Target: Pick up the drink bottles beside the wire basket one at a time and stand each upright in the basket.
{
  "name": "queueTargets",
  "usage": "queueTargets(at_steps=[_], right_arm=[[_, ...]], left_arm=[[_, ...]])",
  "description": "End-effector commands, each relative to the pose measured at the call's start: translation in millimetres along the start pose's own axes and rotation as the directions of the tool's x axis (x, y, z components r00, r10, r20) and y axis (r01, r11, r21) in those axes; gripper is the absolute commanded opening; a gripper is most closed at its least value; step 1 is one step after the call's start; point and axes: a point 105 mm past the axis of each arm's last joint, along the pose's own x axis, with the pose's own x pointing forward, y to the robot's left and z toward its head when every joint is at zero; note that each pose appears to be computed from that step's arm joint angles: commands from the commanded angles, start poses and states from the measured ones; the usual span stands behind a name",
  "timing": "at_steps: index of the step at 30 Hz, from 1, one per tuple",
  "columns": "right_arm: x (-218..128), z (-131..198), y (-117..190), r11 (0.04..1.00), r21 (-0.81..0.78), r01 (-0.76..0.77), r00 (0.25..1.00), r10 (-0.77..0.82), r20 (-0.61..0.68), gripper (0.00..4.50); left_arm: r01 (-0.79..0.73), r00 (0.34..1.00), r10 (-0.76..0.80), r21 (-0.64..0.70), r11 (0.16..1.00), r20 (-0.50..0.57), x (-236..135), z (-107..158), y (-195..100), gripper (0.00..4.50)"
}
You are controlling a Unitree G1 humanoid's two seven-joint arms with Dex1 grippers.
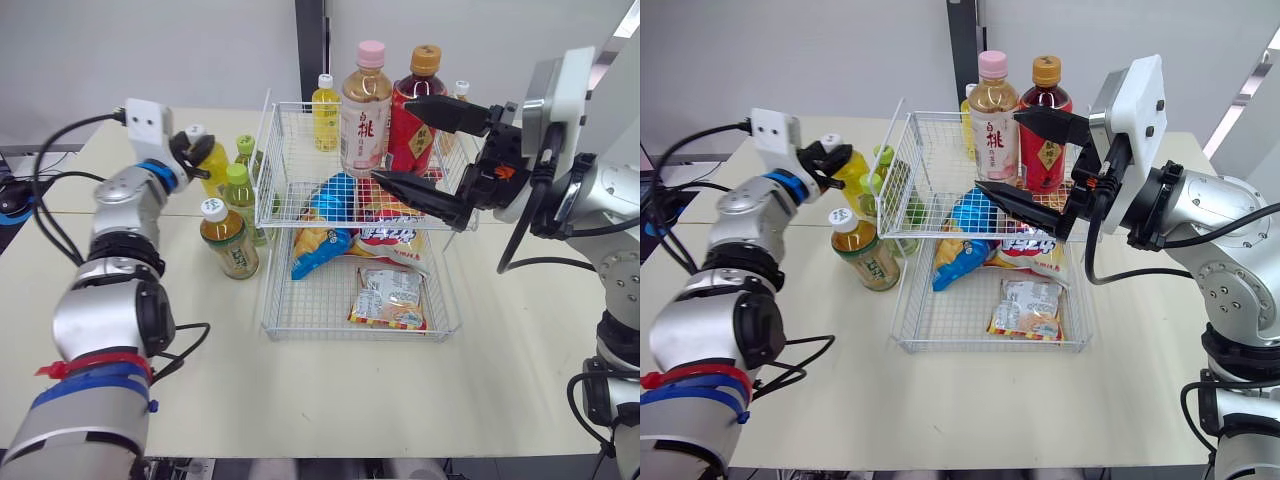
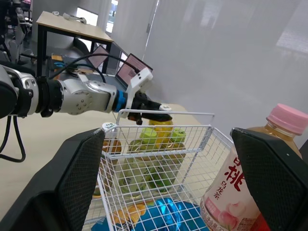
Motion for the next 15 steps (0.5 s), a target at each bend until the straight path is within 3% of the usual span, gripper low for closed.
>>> queueTargets(at_steps=[1,5,9,15], right_arm=[[-3,11,-2,1.000,-0.028,0.009,0.999,-0.008,0.043,4.50],[-1,10,-2,1.000,-0.022,0.000,0.999,0.002,0.053,4.50],[2,10,-3,1.000,-0.023,-0.010,0.998,0.011,0.068,4.50],[5,9,-5,1.000,-0.028,-0.011,0.996,0.014,0.088,4.50]], left_arm=[[0.017,0.985,-0.024,0.047,0.999,0.173,-15,67,20,1.35],[0.119,0.975,-0.124,0.038,0.992,0.183,-34,93,28,1.35],[0.215,0.953,-0.220,0.046,0.976,0.207,-56,135,32,1.35],[0.382,0.887,-0.383,0.053,0.922,0.258,-80,198,16,1.35]])
